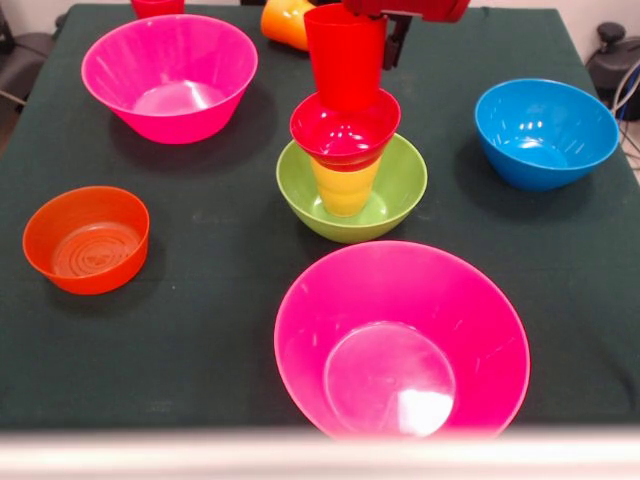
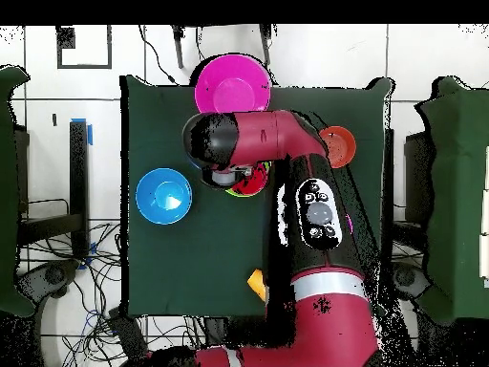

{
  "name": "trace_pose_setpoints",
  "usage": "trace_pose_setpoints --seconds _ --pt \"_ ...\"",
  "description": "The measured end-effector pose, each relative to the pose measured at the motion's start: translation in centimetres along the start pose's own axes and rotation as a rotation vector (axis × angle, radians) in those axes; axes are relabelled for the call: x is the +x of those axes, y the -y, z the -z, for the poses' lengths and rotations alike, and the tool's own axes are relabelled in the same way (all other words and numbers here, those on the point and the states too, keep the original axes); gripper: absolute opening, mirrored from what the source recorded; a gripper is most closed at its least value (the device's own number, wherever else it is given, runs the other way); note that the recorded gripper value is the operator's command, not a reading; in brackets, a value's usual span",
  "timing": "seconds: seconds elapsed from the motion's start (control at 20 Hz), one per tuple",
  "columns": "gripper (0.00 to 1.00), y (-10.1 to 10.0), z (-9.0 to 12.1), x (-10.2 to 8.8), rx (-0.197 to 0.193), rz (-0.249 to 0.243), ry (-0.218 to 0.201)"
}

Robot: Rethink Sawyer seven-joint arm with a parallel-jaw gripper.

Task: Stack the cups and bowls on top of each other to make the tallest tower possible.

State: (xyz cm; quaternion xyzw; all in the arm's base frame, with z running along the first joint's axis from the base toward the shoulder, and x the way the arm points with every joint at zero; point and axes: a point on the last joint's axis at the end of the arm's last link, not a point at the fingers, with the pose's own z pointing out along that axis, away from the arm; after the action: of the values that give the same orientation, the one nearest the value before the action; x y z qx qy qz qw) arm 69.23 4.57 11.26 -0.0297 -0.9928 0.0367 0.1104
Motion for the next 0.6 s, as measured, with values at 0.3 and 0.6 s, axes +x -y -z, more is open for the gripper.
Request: trace_pose_setpoints --seconds 0.3,0.6 --pt "0.00 0.41 -0.18 -0.24 -0.009 -0.005 0.007" --pt "0.00 0.96 -0.28 -0.74 -0.016 -0.011 0.035"
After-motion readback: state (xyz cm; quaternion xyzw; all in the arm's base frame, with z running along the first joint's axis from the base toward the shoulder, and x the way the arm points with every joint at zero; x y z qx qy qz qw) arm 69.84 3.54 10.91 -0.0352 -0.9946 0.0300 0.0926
